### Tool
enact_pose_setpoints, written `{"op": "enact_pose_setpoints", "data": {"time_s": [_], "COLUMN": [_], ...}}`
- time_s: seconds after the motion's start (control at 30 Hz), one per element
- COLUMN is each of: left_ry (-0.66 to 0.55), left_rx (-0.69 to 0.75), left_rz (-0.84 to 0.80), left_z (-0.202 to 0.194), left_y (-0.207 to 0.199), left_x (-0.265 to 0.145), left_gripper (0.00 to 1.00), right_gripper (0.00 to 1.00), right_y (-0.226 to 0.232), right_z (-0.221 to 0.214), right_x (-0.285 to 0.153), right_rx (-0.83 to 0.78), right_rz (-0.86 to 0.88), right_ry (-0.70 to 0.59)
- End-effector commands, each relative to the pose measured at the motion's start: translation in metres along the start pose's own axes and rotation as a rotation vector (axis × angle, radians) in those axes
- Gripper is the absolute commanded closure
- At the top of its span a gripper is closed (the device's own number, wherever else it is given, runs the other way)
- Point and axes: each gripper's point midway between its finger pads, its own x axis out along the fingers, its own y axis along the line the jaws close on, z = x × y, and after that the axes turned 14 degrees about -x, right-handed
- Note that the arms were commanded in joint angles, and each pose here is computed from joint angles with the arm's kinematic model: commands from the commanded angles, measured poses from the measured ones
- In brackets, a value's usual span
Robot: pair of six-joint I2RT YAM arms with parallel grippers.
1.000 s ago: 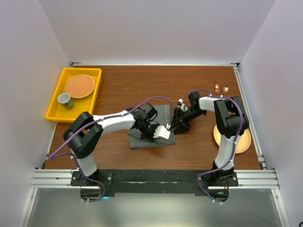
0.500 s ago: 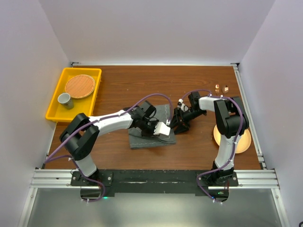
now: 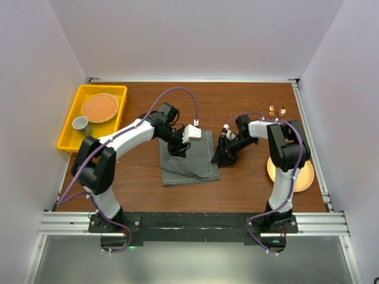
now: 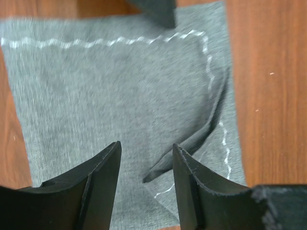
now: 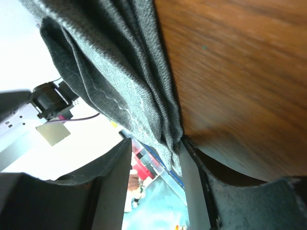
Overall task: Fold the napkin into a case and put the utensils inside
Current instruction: Smooth out the square-folded napkin at the center of the board.
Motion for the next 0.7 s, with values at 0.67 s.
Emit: {"op": "enact_pose_setpoints", "data": {"time_s": [0.67], "left_ry": [0.132], "left_rx": [-0.044], "left_rz": [-0.170], "left_z": [-0.050], "left_y": [-0.052], "left_x": [-0.011], "left_gripper": [0.59], "right_gripper": [0.57], "right_y": [-0.024], "right_z": [0.013], "right_x": [0.006], "right_rx": [-0.053], "right_rz": [-0.103], "right_ry": [-0.011]}}
